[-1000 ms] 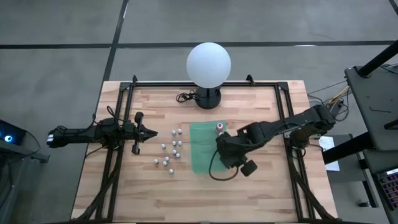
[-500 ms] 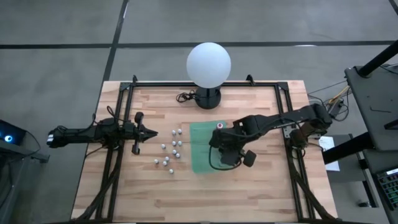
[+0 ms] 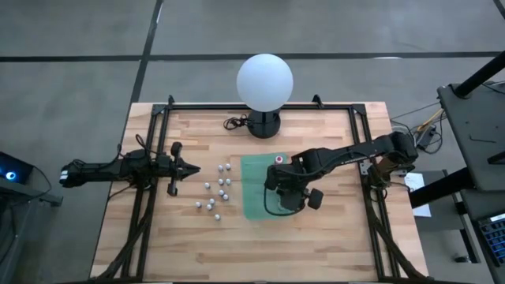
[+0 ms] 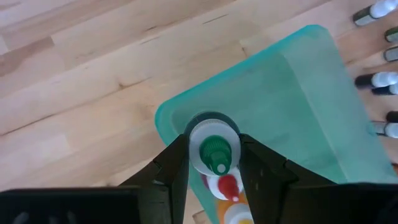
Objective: Pick & Place food coloring
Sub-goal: Put the large green food coloring bottle into the green bin
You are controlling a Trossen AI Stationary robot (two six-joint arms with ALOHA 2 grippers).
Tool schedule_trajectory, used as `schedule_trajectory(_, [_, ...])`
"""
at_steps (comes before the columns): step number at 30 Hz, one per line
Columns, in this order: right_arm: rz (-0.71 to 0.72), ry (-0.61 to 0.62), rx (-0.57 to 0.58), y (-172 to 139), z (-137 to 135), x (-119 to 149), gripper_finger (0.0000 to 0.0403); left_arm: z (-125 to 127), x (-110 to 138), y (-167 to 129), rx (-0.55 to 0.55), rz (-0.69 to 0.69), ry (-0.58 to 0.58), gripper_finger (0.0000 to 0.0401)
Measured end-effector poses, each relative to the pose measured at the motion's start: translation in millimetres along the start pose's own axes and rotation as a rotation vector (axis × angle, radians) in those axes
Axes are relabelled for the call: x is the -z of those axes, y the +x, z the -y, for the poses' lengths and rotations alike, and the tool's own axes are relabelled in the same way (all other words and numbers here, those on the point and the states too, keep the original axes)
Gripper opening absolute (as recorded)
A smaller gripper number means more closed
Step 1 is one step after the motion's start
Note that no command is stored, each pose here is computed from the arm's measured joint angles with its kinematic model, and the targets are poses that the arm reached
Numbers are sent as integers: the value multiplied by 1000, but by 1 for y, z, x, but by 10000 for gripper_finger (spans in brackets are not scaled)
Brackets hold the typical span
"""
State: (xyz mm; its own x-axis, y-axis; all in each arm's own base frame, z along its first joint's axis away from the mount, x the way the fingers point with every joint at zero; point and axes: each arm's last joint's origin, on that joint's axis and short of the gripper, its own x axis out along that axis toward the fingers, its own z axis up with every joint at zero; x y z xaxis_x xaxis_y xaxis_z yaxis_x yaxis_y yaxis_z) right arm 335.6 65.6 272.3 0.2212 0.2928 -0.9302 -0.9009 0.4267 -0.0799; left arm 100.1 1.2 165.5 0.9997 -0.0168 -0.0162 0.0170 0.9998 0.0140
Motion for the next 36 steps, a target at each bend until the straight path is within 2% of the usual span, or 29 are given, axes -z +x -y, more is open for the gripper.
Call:
schedule_trajectory(10, [-24, 10, -33, 15, -5, 8, 111, 0, 0, 0, 0, 0, 0, 0])
schedule_trajectory(36, [-3, 2, -7, 33, -2, 12, 112, 0, 0, 0, 0, 0, 0, 0])
